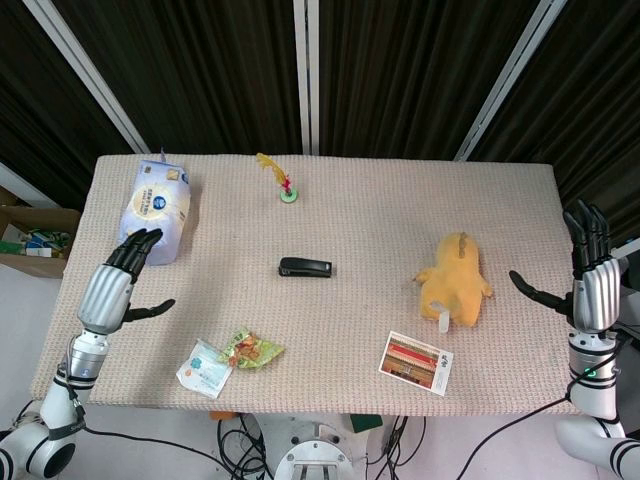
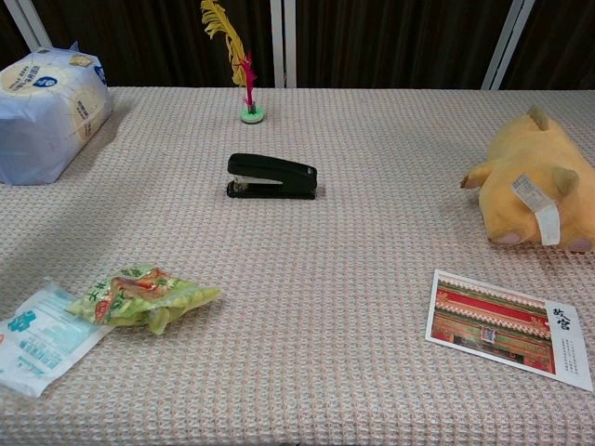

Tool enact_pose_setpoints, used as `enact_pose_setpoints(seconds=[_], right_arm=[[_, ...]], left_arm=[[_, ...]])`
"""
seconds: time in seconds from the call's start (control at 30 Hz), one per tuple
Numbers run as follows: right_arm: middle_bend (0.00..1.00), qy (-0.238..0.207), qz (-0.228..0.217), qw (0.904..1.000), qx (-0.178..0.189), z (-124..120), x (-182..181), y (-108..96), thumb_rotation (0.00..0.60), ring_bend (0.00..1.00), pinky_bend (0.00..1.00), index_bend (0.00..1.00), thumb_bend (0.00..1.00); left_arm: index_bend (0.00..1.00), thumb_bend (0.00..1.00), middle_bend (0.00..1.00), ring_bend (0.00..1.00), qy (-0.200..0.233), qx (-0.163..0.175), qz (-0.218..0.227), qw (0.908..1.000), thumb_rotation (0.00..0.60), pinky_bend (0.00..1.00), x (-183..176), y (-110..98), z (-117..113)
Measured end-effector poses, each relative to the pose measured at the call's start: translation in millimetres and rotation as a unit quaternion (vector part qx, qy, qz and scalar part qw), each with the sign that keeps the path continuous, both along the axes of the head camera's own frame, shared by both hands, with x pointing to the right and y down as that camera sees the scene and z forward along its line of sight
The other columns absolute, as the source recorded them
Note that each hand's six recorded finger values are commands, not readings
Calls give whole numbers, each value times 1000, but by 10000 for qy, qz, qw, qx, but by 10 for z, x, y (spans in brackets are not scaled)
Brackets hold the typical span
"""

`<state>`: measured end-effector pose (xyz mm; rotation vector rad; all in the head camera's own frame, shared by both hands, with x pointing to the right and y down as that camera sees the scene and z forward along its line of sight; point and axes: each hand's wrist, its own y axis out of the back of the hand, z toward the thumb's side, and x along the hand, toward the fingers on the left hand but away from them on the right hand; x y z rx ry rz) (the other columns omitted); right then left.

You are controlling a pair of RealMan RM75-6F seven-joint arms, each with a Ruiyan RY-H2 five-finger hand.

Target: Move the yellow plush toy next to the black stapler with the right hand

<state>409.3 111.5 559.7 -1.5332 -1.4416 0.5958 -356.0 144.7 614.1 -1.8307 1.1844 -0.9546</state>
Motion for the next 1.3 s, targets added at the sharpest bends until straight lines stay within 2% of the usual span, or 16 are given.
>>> enact_pose_setpoints(seconds=[0.4, 0.57, 0.7, 0.8, 0.9, 1.0, 1.03, 1.1, 1.13, 1.17, 1.23, 1.3], right_arm=[[0, 36, -24, 10000, -88, 32, -1, 3, 600, 0, 36, 0, 148], [0, 168, 5, 9993, -335, 78, 29, 10, 600, 0, 35, 0, 139], [0, 750, -27, 9957, -550, 111, 71, 8, 600, 0, 3, 0, 72], [0, 1686, -60, 9835, -661, 137, 105, -2, 600, 0, 0, 0, 49], [0, 2848, -147, 9547, -853, 162, 131, -18, 600, 0, 0, 0, 28], [0, 4018, -349, 9079, -1142, 181, 155, -24, 600, 0, 0, 0, 1], [0, 4459, -488, 8846, -1278, 199, 158, -14, 600, 0, 0, 0, 0], [0, 5034, -782, 8473, -1503, 252, 149, 24, 600, 0, 0, 0, 0], [0, 5329, -1013, 8238, -1647, 300, 137, 65, 600, 0, 0, 0, 0], [0, 5498, -1176, 8085, -1736, 341, 127, 98, 600, 0, 0, 0, 0], [0, 5729, -1507, 7842, -1847, 433, 88, 166, 600, 0, 0, 0, 0], [0, 5771, -1748, 7761, -1845, 489, 35, 205, 600, 0, 0, 0, 0]], left_arm=[[24, 0, 96, 66, -14, 19, 30, 10000, 600, 204, 27, -6, -19], [24, 0, 96, 66, -44, -9, 22, 10000, 600, 204, 19, 8, -13], [24, 0, 96, 66, -133, -61, 26, 9999, 600, 204, 1, 24, -2], [24, 0, 96, 65, -198, -115, 3, 9997, 600, 204, -25, 31, -6], [24, 0, 96, 65, -228, -133, -44, 9996, 600, 204, -42, 40, -7], [25, 0, 96, 65, -239, -168, -35, 9996, 600, 204, -24, 51, 15], [24, 0, 96, 65, -243, -187, -20, 9995, 600, 204, -10, 54, 28], [24, 0, 96, 66, -241, -216, 9, 9995, 600, 204, 18, 55, 51], [24, 0, 96, 66, -232, -225, 25, 9995, 600, 204, 35, 54, 62], [24, 0, 96, 65, -213, -230, 50, 9995, 600, 205, 58, 54, 72], [25, 0, 96, 65, -191, -220, 100, 9995, 600, 204, 94, 54, 81], [25, 0, 96, 66, -201, -202, 130, 9995, 600, 204, 109, 55, 83]])
